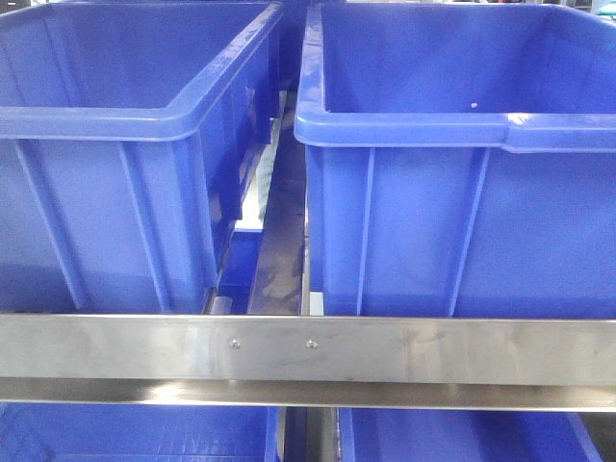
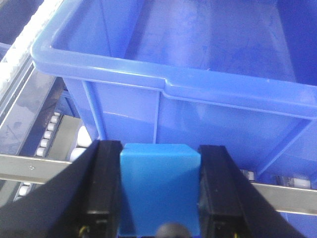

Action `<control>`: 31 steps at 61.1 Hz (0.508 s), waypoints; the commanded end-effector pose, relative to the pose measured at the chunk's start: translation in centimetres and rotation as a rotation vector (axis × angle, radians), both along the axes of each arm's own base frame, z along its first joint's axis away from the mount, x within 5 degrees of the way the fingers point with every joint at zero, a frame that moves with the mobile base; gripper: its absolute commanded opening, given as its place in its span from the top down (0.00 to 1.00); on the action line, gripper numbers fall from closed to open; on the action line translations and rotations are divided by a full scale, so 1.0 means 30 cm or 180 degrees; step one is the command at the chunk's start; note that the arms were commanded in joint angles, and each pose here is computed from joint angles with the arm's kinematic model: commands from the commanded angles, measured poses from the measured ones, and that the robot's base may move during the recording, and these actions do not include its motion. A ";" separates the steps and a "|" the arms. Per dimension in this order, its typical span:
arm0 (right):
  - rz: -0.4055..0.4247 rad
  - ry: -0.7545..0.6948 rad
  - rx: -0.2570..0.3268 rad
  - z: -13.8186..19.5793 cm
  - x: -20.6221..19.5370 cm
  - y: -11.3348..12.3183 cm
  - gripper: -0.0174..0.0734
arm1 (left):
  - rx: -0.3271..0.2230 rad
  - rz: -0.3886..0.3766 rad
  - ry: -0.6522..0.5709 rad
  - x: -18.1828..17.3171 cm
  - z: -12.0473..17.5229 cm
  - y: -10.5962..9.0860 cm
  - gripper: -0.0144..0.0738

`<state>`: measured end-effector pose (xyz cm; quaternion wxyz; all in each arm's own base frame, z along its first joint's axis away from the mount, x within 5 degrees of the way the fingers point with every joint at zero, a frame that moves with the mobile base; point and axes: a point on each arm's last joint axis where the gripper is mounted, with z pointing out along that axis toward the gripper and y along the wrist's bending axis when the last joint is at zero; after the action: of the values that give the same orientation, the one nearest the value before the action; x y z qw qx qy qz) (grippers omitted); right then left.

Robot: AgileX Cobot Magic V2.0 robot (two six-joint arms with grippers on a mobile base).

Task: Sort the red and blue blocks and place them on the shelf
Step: 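Hold the blue and red cubes above the blue bins on the shelf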

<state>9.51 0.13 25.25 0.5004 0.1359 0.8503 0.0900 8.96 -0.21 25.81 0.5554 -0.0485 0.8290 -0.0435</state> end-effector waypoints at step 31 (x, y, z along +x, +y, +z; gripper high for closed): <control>-0.0027 -0.0323 -0.0036 0.049 0.013 -0.004 0.73 | -0.0037 -0.0025 -0.0305 0.011 0.051 -0.003 0.70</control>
<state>9.51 0.13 25.25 0.5004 0.1359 0.8503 0.0900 8.96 -0.21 25.81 0.5554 -0.0485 0.8290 -0.0435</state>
